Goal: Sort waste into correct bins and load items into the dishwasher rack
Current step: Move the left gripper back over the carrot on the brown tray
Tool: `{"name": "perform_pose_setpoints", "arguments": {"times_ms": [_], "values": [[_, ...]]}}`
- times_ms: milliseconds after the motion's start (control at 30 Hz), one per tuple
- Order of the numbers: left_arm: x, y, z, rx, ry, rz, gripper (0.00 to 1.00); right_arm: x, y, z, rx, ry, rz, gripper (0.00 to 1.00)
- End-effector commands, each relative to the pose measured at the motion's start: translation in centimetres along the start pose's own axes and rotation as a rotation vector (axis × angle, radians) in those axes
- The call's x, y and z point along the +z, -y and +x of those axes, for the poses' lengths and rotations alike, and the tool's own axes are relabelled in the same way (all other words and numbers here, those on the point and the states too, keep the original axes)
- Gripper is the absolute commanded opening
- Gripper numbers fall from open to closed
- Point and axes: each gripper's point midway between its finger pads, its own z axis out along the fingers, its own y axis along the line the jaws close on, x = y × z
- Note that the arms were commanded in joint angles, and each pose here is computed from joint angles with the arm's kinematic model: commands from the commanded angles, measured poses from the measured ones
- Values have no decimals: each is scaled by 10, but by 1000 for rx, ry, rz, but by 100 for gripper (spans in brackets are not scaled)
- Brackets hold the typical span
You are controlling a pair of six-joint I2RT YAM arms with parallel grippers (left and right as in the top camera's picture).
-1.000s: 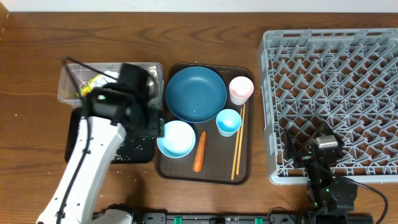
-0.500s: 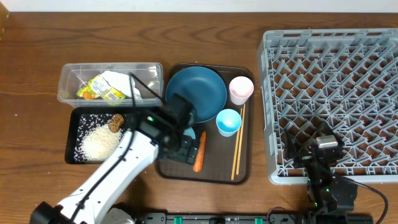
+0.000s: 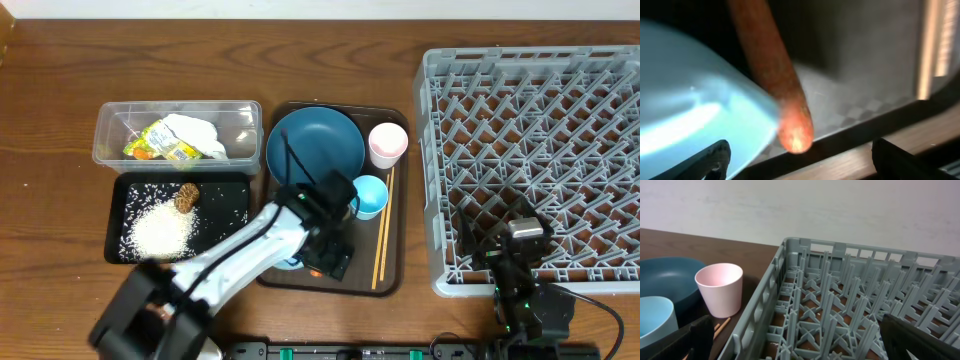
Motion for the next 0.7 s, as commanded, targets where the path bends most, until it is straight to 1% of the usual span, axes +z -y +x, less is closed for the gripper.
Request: {"name": "perform_pose_setpoints", "arguments": {"times_ms": [0, 133, 267, 367, 533, 667], "values": [[6, 2, 0, -10, -30, 6, 91, 0, -2, 1, -13, -1, -9, 99], [6, 2, 0, -7, -30, 6, 90, 0, -2, 1, -12, -2, -9, 99], [5, 2, -1, -8, -29, 6, 84, 0, -2, 1, -13, -2, -9, 99], [0, -1, -2, -12, -29, -17, 82, 0, -2, 1, -12, -2, -9, 99], [-27, -23, -18, -6, 61, -175, 82, 0, -2, 1, -12, -4, -9, 99], [-52, -21, -30, 0, 136, -186, 82, 0, -2, 1, -12, -4, -9, 99]]}}
